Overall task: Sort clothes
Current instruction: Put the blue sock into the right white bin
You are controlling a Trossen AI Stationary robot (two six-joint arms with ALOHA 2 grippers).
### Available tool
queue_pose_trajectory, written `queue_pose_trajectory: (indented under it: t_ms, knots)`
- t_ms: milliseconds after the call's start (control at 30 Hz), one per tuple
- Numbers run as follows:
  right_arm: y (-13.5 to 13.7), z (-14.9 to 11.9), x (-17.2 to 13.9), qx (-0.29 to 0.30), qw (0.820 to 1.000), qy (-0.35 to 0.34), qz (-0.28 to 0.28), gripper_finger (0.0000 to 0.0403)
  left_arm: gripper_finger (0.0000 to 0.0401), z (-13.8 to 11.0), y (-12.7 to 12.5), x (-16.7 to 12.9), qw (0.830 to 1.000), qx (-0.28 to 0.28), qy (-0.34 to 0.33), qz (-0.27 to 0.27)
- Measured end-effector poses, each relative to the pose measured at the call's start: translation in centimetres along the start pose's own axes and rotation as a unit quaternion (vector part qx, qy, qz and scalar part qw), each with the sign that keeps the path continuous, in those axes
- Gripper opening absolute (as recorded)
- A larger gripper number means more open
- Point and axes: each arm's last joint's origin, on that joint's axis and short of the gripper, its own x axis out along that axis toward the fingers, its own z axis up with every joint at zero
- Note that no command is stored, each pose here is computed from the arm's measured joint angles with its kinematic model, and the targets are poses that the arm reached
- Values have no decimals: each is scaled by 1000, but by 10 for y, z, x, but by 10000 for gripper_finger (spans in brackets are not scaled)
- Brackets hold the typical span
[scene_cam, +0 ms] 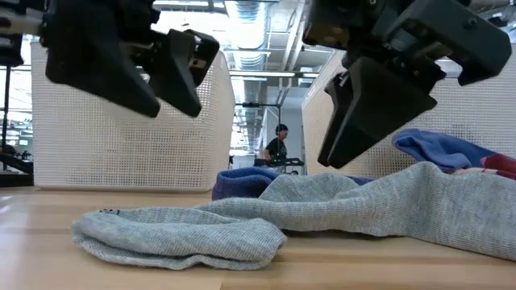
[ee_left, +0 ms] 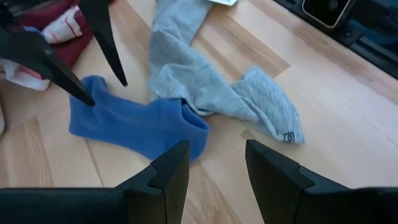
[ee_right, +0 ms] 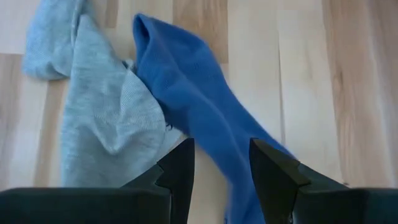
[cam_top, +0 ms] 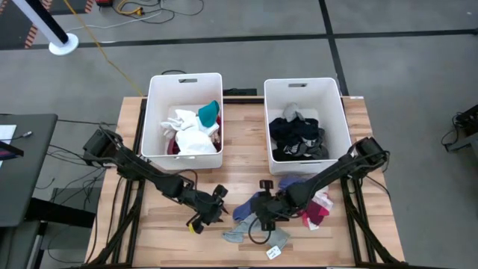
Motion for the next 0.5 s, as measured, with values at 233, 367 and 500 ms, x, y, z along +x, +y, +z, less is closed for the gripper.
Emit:
queue_pose_trajectory:
  t_ms: [233,367,500]
  knots:
    - [0,-8,3,14,1000,9,-2,168,153,5,1,0,1000,-1,-27,7]
    - [0,-8,3,18,1000,8,-1,168,153,7,2,0,999,0,-36,10]
    - [0,-7,3,17,1000,8,-1,168,153,10,3,0,999,-6,-50,13]
